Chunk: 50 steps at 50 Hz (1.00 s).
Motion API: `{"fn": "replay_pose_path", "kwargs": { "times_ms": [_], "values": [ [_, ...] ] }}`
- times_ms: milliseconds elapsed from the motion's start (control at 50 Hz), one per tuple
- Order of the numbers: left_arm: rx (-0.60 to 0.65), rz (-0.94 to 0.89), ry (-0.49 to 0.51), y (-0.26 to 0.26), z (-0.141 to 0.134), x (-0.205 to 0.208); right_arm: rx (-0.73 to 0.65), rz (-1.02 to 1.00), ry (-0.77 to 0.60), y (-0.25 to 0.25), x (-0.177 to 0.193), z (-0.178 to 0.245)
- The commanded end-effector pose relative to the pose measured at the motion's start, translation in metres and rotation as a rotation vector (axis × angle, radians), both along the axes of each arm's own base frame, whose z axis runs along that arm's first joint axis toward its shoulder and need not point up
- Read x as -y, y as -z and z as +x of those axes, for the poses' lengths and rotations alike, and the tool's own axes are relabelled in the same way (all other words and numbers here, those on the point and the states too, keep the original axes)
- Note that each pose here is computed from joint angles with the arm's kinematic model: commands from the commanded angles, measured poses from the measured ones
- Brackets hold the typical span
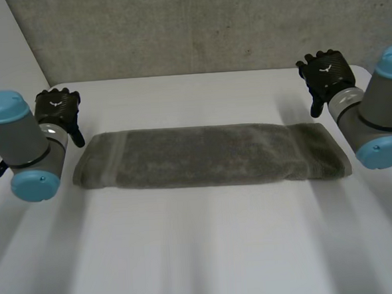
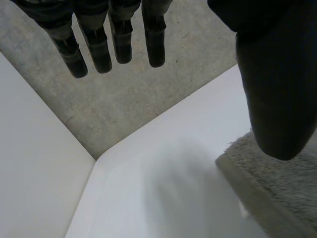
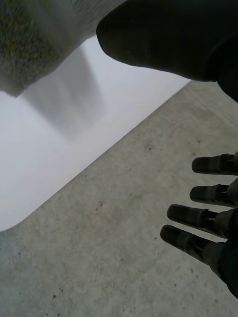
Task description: Fold the towel.
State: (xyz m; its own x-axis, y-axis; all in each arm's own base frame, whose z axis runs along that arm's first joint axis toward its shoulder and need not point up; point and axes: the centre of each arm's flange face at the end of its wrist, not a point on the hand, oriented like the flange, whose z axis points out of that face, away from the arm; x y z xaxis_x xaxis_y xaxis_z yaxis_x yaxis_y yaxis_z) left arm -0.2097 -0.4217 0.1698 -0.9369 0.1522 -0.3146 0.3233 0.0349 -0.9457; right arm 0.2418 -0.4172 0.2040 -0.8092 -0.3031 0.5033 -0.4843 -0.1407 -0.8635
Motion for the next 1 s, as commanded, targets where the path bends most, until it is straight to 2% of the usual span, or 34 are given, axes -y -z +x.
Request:
{"fn": "replay_pose_path", "kwargs": {
  "times_ms": [20, 100, 160, 240, 320, 420, 540, 800, 1000],
  "values": [
    [-0.082, 0.042, 0.008, -0.026, 0.006, -0.041, 0.064, 0.083, 0.005, -0.015, -0.040, -0.013],
    [-0.135, 0.052, 0.035, -0.037, 0.001, -0.075, 0.040, 0.182, 0.007, -0.003, -0.070, -0.020],
    [-0.146, 0.049, 0.054, -0.039, -0.004, -0.086, 0.014, 0.276, 0.007, 0.012, -0.086, -0.023],
    [-0.164, 0.039, 0.101, -0.037, -0.017, -0.107, -0.020, 0.353, 0.014, 0.029, -0.094, -0.027],
    [-0.166, 0.036, 0.117, -0.030, -0.021, -0.114, -0.064, 0.434, 0.053, 0.062, -0.091, -0.043],
    [-0.194, 0.035, 0.124, -0.021, -0.024, -0.118, -0.054, 0.419, 0.089, 0.074, -0.078, -0.055],
    [-0.248, 0.047, 0.118, -0.016, -0.024, -0.119, -0.028, 0.382, 0.087, 0.077, -0.070, -0.059],
    [-0.251, 0.059, 0.110, -0.012, -0.021, -0.120, -0.008, 0.391, 0.029, 0.088, -0.066, -0.055],
    [-0.251, 0.056, 0.117, -0.008, -0.022, -0.123, -0.012, 0.401, 0.039, 0.094, -0.060, -0.062]
  ]
}}
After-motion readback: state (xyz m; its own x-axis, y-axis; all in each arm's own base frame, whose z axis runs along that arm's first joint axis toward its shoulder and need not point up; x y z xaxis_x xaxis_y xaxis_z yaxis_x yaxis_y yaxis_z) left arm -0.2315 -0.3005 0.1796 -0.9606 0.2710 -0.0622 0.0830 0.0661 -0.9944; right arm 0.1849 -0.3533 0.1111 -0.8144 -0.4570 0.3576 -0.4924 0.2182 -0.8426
